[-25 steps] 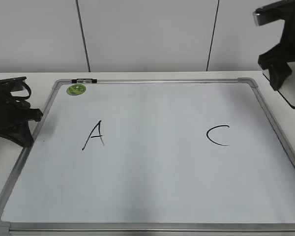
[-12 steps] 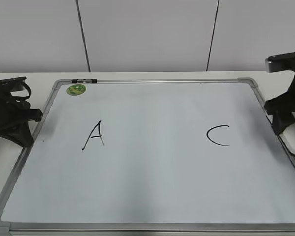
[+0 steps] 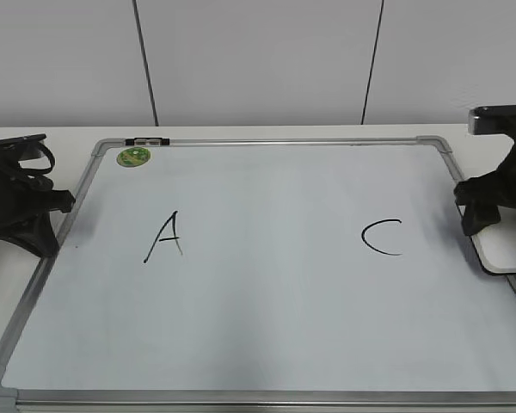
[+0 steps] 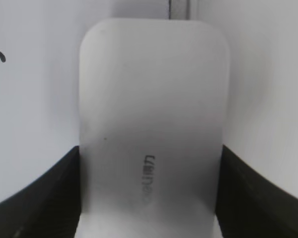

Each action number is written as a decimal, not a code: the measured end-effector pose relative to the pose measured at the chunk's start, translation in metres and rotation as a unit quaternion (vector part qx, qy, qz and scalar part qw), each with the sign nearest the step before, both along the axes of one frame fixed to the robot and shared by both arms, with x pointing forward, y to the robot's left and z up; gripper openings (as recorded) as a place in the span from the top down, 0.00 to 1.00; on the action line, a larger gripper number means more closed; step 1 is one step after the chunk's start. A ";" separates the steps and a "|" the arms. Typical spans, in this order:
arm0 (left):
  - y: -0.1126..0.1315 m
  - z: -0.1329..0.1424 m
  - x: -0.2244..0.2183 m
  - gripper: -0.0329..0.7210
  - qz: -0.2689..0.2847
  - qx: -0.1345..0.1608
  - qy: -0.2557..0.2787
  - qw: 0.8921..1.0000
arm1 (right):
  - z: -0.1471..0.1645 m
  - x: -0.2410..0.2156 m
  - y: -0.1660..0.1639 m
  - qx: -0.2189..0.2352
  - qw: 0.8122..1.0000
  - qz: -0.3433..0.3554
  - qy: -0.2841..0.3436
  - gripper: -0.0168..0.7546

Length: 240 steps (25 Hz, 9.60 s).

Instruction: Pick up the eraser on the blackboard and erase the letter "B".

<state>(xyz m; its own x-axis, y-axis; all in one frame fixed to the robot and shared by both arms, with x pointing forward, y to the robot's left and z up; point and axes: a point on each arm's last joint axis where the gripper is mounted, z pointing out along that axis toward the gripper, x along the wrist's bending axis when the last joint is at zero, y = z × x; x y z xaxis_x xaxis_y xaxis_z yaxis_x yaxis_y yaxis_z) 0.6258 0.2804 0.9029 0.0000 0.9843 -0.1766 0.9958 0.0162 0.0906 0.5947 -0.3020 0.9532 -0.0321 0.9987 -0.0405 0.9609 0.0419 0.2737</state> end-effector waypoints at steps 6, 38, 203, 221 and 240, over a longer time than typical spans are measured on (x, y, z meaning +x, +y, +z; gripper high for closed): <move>0.000 0.000 0.000 0.94 0.000 0.000 0.000 1.000 | -0.013 0.007 0.002 0.010 1.000 0.001 -0.010 0.27; 0.000 0.000 0.000 0.94 0.000 0.000 0.000 1.000 | -0.023 0.027 0.007 0.034 0.999 0.018 -0.015 0.25; 0.020 0.150 -0.385 0.33 0.036 0.079 -0.440 0.894 | 0.095 -0.358 -0.001 -0.016 0.937 -0.002 -0.348 0.29; 0.020 0.149 -0.394 0.36 0.038 0.078 -0.461 0.883 | 0.094 -0.367 -0.001 -0.016 0.927 -0.002 -0.375 0.29; 0.020 0.149 -0.394 0.49 0.038 0.078 -0.461 0.883 | 0.094 -0.367 -0.001 -0.016 0.927 -0.002 -0.375 0.29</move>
